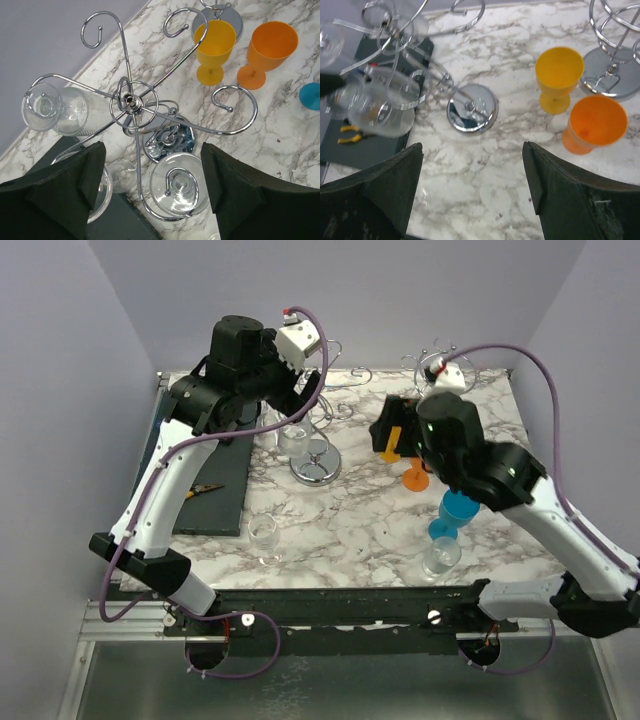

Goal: Place the wine glass upside down on the wine glass rack
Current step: Adjust the wine rack at the center of the board.

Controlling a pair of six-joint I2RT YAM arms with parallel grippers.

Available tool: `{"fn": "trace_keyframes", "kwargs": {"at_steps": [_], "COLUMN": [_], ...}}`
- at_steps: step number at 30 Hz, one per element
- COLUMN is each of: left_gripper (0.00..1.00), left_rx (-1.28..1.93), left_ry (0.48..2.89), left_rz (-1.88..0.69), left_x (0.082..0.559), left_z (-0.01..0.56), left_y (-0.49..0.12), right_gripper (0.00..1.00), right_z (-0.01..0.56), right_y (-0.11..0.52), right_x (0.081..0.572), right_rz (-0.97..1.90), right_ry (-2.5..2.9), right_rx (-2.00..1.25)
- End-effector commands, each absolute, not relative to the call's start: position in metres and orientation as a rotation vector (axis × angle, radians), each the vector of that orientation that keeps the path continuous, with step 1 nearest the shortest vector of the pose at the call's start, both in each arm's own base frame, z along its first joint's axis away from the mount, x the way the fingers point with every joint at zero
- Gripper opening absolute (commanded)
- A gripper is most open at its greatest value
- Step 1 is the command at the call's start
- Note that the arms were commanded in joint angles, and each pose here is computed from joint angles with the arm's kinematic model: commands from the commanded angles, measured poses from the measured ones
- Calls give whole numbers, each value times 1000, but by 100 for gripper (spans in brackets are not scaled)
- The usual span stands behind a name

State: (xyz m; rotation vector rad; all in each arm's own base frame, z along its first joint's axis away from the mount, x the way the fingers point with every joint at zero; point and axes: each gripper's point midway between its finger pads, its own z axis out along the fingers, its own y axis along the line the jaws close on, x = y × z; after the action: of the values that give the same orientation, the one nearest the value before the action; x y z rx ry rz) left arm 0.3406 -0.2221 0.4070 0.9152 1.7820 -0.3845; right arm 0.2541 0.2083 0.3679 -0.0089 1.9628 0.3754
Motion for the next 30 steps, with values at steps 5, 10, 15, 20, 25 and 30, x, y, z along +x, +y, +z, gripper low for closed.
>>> {"fn": "trace_keyframes", "kwargs": {"at_steps": [5,10,15,20,25,30], "left_gripper": [74,66,48,39,39,40], "left_rx": [853,835,798,751,754,785], "left_ry": [1782,1785,1761,1752,1767,1799], "left_rz": [-342,-298,-265,-262,-289,-317], "left_x": [349,358,367,378,386,387], "left_z": [417,415,414,422,417,403], "left_y": [-216,-213,-209,-210,-219,-225], "right_gripper": [77,76,73,71,63,54], "right_z": [409,426,408,386,379,377], "right_y": [215,230,247,252,255,256], "right_x": [361,404,430,439,430,423], "right_rz": [507,568,636,655,699,726], "right_ry": [1889,1877,1924,1968,1965,1934], "right_rx": [-34,-94,-127,-143,-148,-166]}}
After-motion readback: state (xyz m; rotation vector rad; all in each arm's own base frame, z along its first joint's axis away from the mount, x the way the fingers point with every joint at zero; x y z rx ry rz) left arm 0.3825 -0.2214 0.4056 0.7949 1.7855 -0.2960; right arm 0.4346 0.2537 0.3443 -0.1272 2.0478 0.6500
